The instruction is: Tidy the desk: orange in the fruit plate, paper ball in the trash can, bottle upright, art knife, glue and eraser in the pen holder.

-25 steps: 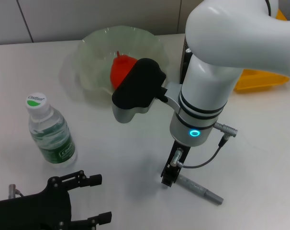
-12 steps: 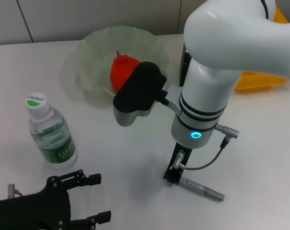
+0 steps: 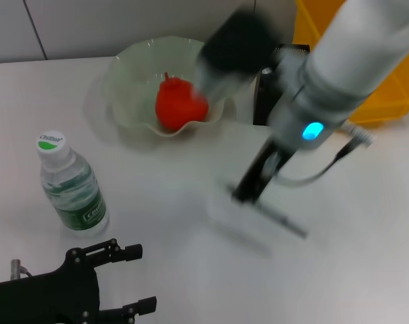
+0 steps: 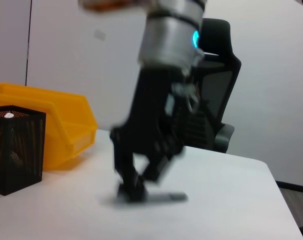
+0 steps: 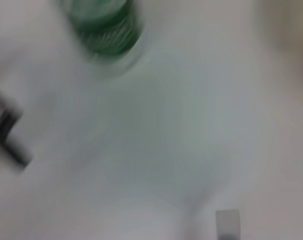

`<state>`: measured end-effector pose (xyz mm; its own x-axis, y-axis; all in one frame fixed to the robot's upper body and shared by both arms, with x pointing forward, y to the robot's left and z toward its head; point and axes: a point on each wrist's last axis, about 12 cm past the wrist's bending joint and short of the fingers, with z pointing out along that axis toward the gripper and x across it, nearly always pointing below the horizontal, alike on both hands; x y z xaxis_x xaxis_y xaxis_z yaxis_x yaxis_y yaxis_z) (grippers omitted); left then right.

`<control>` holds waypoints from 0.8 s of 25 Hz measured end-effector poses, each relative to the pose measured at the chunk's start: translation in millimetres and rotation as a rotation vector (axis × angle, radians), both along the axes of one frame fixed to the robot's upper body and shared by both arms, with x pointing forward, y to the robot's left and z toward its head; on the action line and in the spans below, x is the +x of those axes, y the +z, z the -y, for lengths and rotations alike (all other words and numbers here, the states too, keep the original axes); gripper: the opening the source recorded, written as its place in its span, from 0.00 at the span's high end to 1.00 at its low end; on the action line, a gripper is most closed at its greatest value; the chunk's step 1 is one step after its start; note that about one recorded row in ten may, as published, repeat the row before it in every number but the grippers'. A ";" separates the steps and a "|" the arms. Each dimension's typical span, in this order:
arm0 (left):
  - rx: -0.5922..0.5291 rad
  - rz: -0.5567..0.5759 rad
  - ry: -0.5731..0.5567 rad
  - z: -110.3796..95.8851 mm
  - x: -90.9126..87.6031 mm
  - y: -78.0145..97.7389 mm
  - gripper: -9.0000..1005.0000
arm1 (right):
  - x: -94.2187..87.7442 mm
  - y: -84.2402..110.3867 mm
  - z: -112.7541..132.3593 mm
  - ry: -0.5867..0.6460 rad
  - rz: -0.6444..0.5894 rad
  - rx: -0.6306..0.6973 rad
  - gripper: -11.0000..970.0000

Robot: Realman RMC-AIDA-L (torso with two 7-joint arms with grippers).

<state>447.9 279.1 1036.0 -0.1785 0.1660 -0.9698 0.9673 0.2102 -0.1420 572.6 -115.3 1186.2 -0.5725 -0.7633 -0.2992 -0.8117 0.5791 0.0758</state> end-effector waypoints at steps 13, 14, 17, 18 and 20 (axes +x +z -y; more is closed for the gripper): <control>-0.026 -0.004 0.037 -0.2 1.6 0.9 0.21 | 17.7 68.2 98.6 -0.163 0.531 0.245 0.85; -0.029 -0.005 0.043 -0.2 1.5 0.7 0.21 | 18.6 68.7 100.5 -0.164 0.562 0.251 0.85; -0.041 -0.008 0.058 -0.3 1.3 0.5 0.21 | 24.4 68.3 105.5 -0.165 0.674 0.298 0.85; -0.044 -0.007 0.063 -0.6 1.4 0.6 0.21 | 26.8 66.6 107.1 -0.168 0.700 0.318 0.85; -0.044 -0.007 0.063 -0.6 1.4 0.6 0.21 | 31.9 62.8 109.4 -0.170 0.742 0.352 0.85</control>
<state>449.3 279.6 1036.6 -0.1941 0.1116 -0.9746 0.9514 0.2637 -0.1593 604.5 -224.6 1249.0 -0.2321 -0.4754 -0.8486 -0.6259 0.7408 -0.2438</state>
